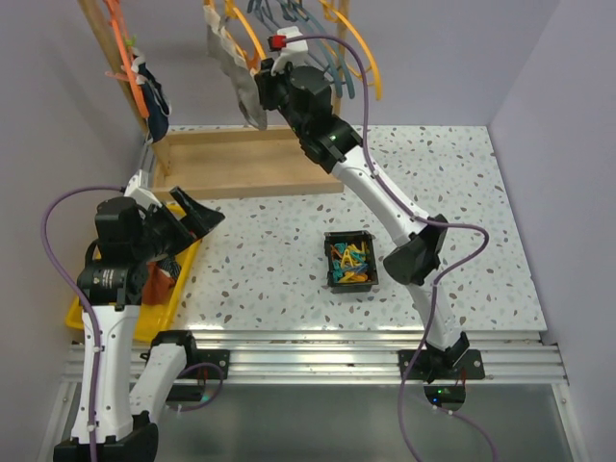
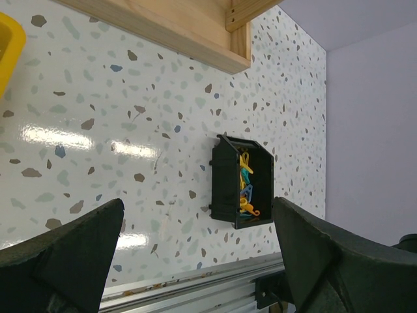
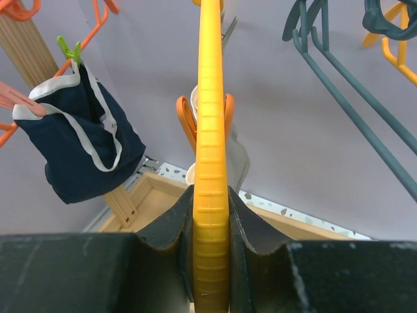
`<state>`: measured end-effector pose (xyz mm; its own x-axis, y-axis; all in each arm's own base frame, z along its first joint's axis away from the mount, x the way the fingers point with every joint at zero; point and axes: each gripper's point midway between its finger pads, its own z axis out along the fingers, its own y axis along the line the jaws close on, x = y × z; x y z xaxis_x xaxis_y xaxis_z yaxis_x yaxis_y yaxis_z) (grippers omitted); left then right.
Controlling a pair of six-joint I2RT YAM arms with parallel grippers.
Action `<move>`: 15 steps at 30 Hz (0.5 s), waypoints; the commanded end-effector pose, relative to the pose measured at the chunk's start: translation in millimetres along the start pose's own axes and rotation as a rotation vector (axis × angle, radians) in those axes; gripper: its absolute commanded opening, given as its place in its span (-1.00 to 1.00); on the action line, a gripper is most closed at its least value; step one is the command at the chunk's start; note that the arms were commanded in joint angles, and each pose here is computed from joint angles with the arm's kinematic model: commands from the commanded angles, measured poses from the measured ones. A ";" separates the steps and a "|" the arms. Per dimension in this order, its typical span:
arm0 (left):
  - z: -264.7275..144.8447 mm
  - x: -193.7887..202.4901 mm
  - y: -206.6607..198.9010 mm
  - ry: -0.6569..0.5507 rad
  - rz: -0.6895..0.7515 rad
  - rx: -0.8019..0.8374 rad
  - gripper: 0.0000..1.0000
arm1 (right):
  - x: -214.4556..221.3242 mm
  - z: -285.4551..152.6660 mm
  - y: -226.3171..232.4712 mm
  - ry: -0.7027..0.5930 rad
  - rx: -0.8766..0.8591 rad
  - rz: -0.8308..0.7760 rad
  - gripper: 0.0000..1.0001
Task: Remove the underwear clipped to the hanger
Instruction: Pick up the underwear from the clothesline.
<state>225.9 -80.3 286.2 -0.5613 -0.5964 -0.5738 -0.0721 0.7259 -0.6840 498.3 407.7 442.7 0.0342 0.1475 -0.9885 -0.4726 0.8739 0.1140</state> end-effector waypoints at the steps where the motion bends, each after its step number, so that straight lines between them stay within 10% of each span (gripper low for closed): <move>1: -8.4 -9.8 -9.8 -0.037 0.049 0.019 1.00 | -97.4 -25.9 3.8 -0.249 -0.032 0.106 -1.00; 15: -1.6 -17.3 -11.8 -0.044 0.046 0.021 1.00 | -177.7 -67.6 8.0 -0.484 -0.034 0.112 -1.00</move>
<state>229.8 -78.9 286.4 -0.5628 -0.5986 -0.5700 -0.0842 0.7275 -0.6809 463.6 394.7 524.2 0.2144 0.3033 -0.9285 -0.5084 0.8463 0.1590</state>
